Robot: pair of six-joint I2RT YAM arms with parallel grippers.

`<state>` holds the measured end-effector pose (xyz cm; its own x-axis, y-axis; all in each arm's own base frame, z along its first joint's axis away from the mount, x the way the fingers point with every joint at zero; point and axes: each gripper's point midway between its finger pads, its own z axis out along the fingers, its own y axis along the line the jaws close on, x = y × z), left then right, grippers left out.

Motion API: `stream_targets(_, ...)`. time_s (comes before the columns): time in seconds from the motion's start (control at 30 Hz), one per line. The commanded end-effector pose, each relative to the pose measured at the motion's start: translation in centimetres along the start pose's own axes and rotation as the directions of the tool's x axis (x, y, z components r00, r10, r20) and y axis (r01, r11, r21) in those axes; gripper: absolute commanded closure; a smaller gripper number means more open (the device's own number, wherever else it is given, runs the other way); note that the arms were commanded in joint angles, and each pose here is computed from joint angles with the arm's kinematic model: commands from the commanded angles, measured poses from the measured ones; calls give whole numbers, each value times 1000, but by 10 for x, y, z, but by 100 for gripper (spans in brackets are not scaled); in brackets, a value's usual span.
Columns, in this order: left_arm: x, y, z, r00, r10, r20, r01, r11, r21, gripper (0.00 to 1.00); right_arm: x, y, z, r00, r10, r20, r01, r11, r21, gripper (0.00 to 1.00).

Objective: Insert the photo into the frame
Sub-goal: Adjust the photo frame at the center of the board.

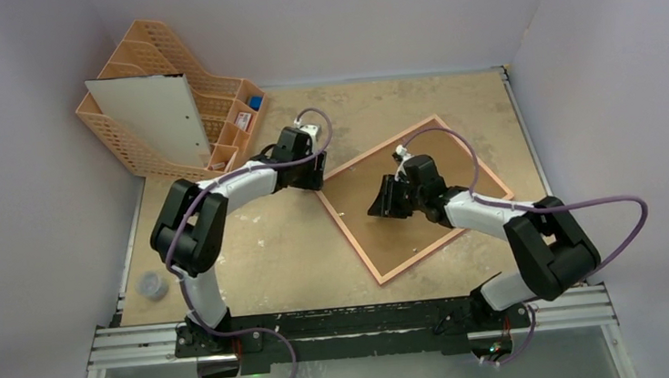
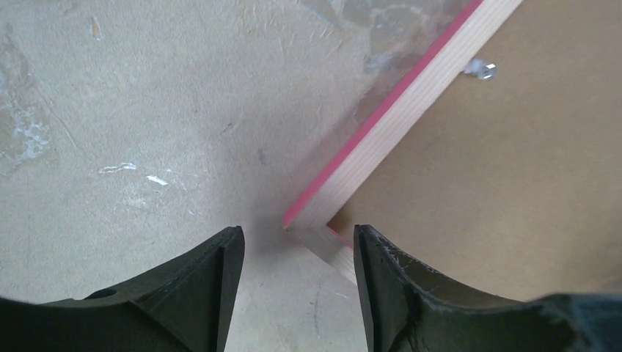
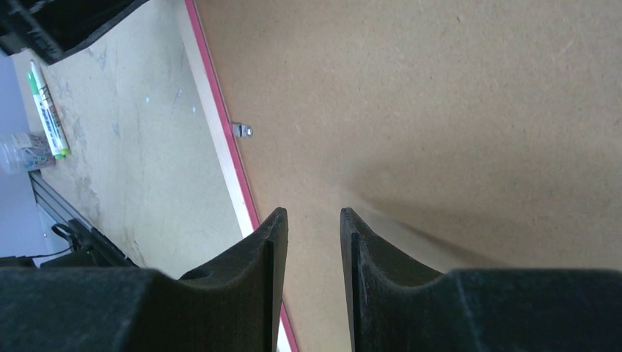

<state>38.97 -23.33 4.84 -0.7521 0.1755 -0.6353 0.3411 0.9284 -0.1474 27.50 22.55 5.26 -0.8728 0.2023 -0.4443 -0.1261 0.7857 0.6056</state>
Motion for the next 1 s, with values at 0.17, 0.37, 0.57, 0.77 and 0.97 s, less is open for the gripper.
stream_targets(0.17,2,21,22,998,57,-31,-60,993,-97,51,-1,19,-19,999,3,51,1,996,-93,65)
stream_targets(0.37,-9,35,35,998,53,-21,-56,983,-177,62,-8,25,-14,998,-39,59,46,992,-115,65)
stream_targets(0.57,-28,44,54,999,27,18,-22,978,-206,64,-35,37,8,992,-87,90,100,985,-140,65)
stream_targets(0.77,-51,48,65,996,-9,90,27,981,-195,63,-66,54,40,987,-125,100,142,972,-188,67)
stream_targets(0.97,-57,37,66,994,-21,111,34,993,-116,61,-87,68,75,984,-148,104,168,961,-219,65)
